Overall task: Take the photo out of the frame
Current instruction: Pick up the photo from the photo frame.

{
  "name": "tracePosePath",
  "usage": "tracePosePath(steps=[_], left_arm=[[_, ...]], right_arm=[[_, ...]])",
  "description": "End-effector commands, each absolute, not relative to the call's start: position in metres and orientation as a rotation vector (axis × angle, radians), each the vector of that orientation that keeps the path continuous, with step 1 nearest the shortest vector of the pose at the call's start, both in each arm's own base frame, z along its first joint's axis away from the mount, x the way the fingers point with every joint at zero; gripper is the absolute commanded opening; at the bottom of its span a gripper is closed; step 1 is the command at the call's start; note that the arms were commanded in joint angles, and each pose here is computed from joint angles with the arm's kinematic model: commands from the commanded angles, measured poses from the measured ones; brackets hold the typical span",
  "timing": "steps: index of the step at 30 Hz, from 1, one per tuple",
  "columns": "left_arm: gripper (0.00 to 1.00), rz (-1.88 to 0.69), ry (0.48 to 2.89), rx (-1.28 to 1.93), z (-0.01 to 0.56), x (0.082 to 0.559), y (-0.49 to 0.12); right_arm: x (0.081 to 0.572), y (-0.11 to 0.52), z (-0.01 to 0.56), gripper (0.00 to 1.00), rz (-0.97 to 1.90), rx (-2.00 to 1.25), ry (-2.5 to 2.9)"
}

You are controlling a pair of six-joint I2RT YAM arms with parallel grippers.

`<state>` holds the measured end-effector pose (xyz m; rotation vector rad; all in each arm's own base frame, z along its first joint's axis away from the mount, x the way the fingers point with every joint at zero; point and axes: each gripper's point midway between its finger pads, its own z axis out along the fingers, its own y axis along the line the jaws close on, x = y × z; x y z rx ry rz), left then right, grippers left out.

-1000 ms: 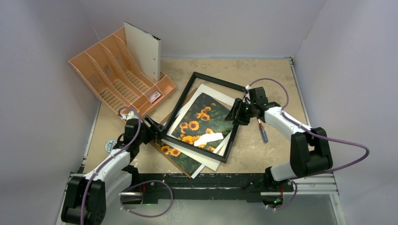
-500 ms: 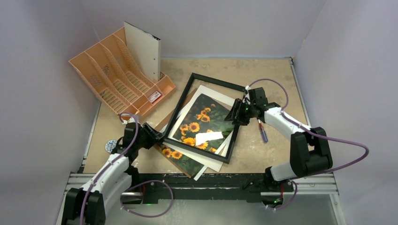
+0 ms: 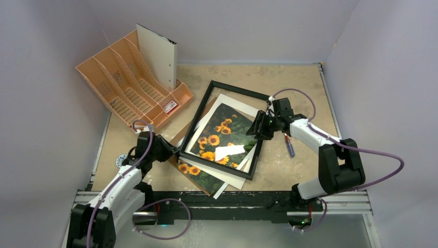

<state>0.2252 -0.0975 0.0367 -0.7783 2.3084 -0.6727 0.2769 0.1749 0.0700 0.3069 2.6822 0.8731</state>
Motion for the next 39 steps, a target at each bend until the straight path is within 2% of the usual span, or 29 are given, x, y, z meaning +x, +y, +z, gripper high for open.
tracePosePath(steps=[1, 7, 11, 16, 25, 31, 39], left_arm=[[0.16, -0.440, 2.436, -0.795, 0.011, 0.201, -0.073], [0.11, -0.351, 2.476, -0.780, 0.005, 0.197, -0.063], [0.00, -0.321, 2.477, -0.741, 0.007, 0.203, -0.061], [0.00, -0.322, 2.443, -0.677, 0.030, 0.221, -0.061], [0.00, -0.306, 2.219, -0.498, 0.153, 0.268, -0.056], [0.00, -0.349, 2.183, -0.355, 0.203, 0.280, -0.066], [0.00, -0.383, 2.052, -0.111, 0.342, 0.296, -0.078]], right_arm=[[0.275, 0.179, 0.072, 0.53, 0.905, 0.301, 2.681], [0.274, 0.181, 0.072, 0.53, 0.917, 0.298, 2.680], [0.274, 0.181, 0.071, 0.53, 0.918, 0.298, 2.681], [0.274, 0.175, 0.070, 0.55, 0.864, 0.317, 2.683], [0.274, 0.149, 0.071, 0.58, 0.653, 0.375, 2.667], [0.270, 0.146, 0.062, 0.59, 0.627, 0.394, 2.693], [0.266, 0.146, 0.065, 0.59, 0.641, 0.404, 2.673]])
